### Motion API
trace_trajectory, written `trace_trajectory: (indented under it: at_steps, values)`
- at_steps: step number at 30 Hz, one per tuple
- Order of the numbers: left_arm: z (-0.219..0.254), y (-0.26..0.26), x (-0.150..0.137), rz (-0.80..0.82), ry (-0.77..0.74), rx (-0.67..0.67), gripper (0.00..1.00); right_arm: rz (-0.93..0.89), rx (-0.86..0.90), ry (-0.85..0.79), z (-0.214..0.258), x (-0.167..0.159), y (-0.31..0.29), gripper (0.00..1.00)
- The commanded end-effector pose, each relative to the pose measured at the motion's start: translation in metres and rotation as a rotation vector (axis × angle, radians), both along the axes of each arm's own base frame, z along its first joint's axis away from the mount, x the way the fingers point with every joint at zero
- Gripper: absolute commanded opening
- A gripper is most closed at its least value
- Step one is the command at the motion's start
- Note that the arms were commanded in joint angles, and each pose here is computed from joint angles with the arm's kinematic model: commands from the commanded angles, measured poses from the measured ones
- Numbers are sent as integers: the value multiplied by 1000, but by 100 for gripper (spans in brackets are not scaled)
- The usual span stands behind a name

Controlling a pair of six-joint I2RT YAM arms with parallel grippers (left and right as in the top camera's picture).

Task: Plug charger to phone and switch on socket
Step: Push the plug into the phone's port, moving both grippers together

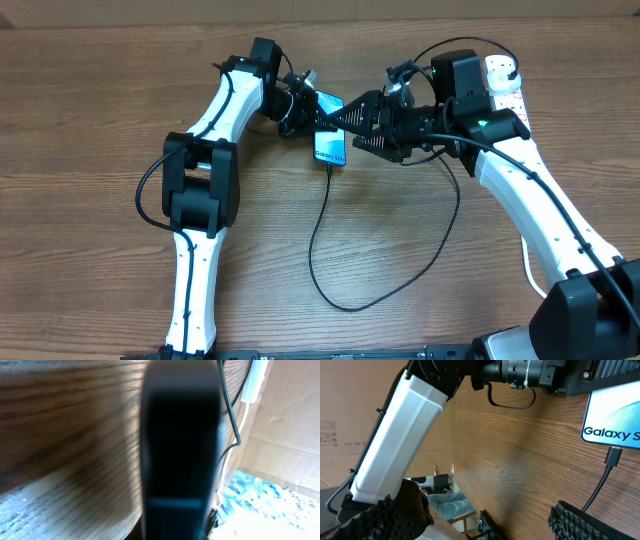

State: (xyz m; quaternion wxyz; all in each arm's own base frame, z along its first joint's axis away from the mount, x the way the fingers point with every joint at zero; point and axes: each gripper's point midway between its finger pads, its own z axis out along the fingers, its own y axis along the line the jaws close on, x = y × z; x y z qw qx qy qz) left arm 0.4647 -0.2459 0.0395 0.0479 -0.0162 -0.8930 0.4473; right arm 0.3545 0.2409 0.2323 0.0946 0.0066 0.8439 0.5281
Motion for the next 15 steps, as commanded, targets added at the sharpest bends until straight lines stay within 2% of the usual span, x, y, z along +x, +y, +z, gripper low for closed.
trace_trajectory:
  at_steps: [1,4,13,15]
  values:
    - [-13,-6,-6,-25,33,-46,4,1,-2,-32,7,1,-1,97]
    - [-14,-13,-10,-49,41,-111,4,1,-4,-28,6,0,-1,97]
    - [-30,-17,-15,-60,63,-96,4,1,-4,-29,6,0,-1,97]
    - [-30,-17,-14,-60,58,-94,11,1,-4,-29,6,1,-1,97]
